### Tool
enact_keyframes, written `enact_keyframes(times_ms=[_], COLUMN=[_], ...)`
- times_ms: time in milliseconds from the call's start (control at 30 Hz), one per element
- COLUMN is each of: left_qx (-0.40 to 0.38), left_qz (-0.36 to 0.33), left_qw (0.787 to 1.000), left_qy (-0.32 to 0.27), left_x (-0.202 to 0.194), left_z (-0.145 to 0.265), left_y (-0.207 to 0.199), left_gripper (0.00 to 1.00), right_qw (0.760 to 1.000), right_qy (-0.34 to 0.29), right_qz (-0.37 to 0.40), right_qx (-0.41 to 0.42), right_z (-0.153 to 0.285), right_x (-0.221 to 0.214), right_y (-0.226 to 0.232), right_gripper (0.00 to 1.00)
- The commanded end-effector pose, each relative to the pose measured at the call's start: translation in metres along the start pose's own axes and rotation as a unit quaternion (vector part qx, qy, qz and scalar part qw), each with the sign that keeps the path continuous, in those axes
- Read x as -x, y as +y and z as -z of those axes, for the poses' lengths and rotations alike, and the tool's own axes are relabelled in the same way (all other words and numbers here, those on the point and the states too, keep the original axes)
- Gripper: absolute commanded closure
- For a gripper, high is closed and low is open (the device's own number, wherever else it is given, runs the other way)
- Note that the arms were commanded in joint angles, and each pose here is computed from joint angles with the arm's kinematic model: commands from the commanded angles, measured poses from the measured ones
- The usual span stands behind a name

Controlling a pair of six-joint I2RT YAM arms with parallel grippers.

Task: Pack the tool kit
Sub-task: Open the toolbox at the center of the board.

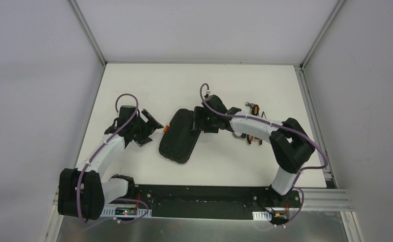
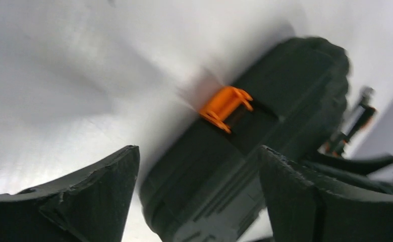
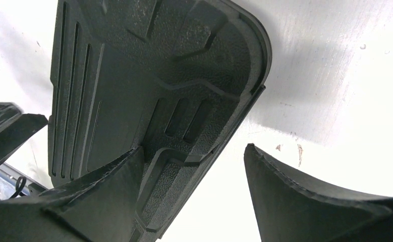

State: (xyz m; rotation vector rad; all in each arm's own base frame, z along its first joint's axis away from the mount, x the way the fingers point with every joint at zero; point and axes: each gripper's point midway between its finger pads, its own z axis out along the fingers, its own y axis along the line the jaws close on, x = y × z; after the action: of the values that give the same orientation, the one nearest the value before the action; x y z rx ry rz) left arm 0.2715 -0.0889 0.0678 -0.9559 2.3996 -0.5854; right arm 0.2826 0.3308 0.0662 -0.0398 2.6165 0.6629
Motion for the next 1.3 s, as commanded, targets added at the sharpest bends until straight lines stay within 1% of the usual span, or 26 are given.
enact_keyframes(times_ms=[0, 33, 67, 300, 400, 467, 633, 700, 767, 800, 867, 967, 1067, 1167, 1267], left_qx=[-0.094, -0.105, -0.113, -0.142, -0.160, -0.181, -0.244, -0.272, -0.284, -0.285, -0.264, -0.221, -0.185, -0.178, -0.162], left_qz=[-0.015, -0.017, -0.019, -0.058, -0.078, -0.089, -0.110, -0.117, -0.124, -0.125, -0.119, -0.105, -0.058, -0.001, 0.005], left_qw=[0.994, 0.993, 0.992, 0.981, 0.976, 0.972, 0.959, 0.952, 0.948, 0.948, 0.956, 0.970, 0.981, 0.984, 0.986], left_qy=[0.044, 0.051, 0.056, 0.117, 0.124, 0.122, 0.094, 0.081, 0.075, 0.073, 0.053, 0.011, -0.015, -0.029, -0.032], left_x=[-0.019, -0.023, -0.027, -0.068, -0.078, -0.081, -0.078, -0.076, -0.077, -0.077, -0.072, -0.058, -0.036, -0.014, -0.004], left_z=[0.020, 0.021, 0.022, 0.020, 0.027, 0.036, 0.070, 0.085, 0.093, 0.094, 0.088, 0.078, 0.064, 0.050, 0.038], left_y=[-0.029, -0.031, -0.032, -0.044, -0.058, -0.072, -0.112, -0.126, -0.132, -0.131, -0.120, -0.097, -0.069, -0.048, -0.038], left_gripper=[0.05, 0.02, 0.01, 0.01, 0.01, 0.01, 0.02, 0.02, 0.02, 0.03, 0.03, 0.09, 0.14, 0.20, 0.27], right_qw=[0.999, 0.999, 1.000, 0.999, 0.999, 0.999, 0.997, 0.997, 0.998, 0.998, 1.000, 0.999, 0.994, 0.989, 0.986], right_qy=[0.018, 0.016, 0.013, 0.028, 0.036, 0.042, 0.062, 0.063, 0.055, 0.048, 0.028, -0.011, -0.058, -0.085, -0.106], right_qz=[0.005, -0.001, -0.007, -0.019, -0.021, -0.020, -0.032, -0.035, -0.029, -0.022, 0.004, 0.039, 0.065, 0.084, 0.104], right_qx=[-0.050, -0.033, -0.020, -0.001, 0.007, 0.016, 0.034, 0.034, 0.027, 0.021, 0.005, -0.033, -0.072, -0.087, -0.080], right_z=[0.005, 0.007, 0.007, -0.007, -0.012, -0.016, -0.031, -0.036, -0.035, -0.032, -0.022, 0.003, 0.031, 0.054, 0.070], right_x=[-0.003, 0.001, 0.005, 0.015, 0.017, 0.016, 0.009, 0.008, 0.010, 0.013, 0.022, 0.043, 0.064, 0.070, 0.069], right_y=[-0.030, -0.022, -0.016, -0.008, -0.005, -0.002, 0.004, 0.003, -0.001, -0.002, -0.006, -0.014, -0.023, -0.026, -0.018], right_gripper=[0.25, 0.25, 0.25, 0.25, 0.25, 0.25, 0.25, 0.25, 0.25, 0.25, 0.23, 0.21, 0.19, 0.18, 0.18])
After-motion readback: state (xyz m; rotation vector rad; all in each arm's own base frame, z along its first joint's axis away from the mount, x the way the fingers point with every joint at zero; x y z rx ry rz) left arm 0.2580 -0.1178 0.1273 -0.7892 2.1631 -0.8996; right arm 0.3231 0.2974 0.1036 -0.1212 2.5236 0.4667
